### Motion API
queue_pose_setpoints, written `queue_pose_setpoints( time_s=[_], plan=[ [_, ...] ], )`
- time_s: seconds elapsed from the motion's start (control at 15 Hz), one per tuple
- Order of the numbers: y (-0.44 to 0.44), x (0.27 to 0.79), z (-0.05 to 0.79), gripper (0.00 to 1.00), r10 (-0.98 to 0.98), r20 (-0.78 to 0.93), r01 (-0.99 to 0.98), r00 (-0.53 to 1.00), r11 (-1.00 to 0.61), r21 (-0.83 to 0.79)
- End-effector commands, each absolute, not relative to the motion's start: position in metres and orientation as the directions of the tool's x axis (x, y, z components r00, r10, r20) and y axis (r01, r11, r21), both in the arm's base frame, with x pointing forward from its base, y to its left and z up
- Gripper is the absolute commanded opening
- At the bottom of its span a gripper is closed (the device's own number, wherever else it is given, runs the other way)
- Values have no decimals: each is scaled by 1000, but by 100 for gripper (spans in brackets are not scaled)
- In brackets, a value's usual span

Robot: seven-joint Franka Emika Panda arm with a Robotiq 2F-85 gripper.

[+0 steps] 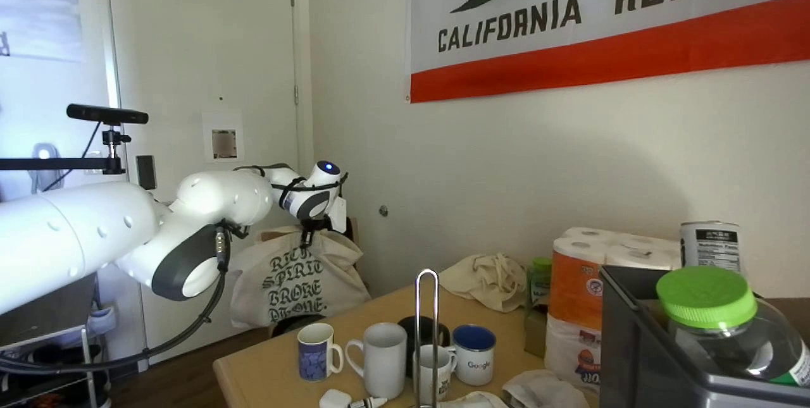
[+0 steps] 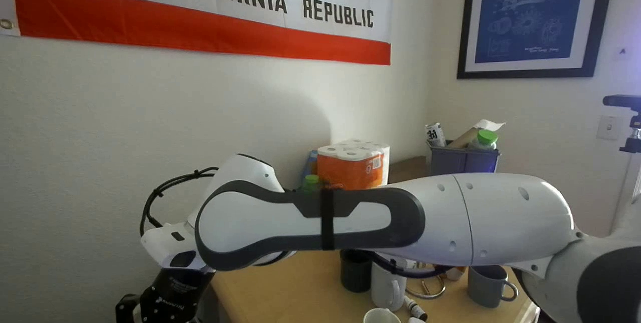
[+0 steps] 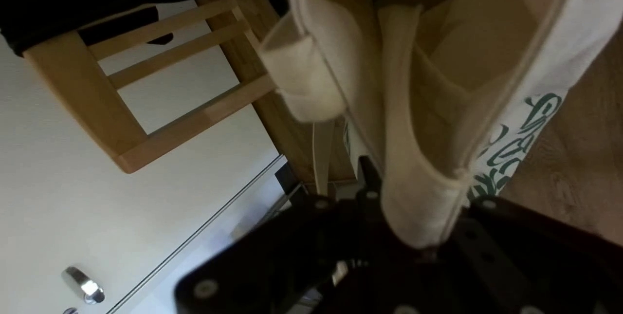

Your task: Pick up the bag and hand it

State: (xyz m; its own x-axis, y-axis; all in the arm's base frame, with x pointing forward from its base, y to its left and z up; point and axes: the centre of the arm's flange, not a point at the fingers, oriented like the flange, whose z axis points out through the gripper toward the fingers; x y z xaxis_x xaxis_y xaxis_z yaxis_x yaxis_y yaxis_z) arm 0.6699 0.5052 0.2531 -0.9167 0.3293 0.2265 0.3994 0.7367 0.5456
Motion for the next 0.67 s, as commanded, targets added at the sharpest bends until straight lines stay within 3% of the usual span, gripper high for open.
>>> queue_pose_setpoints(
  time_s=[0.0, 0.6],
  plan=[
    [551, 723, 278, 2, 314, 224, 384, -923, 691, 613],
    [541, 732, 276, 2, 375, 240, 439, -895, 653, 617]
  ],
)
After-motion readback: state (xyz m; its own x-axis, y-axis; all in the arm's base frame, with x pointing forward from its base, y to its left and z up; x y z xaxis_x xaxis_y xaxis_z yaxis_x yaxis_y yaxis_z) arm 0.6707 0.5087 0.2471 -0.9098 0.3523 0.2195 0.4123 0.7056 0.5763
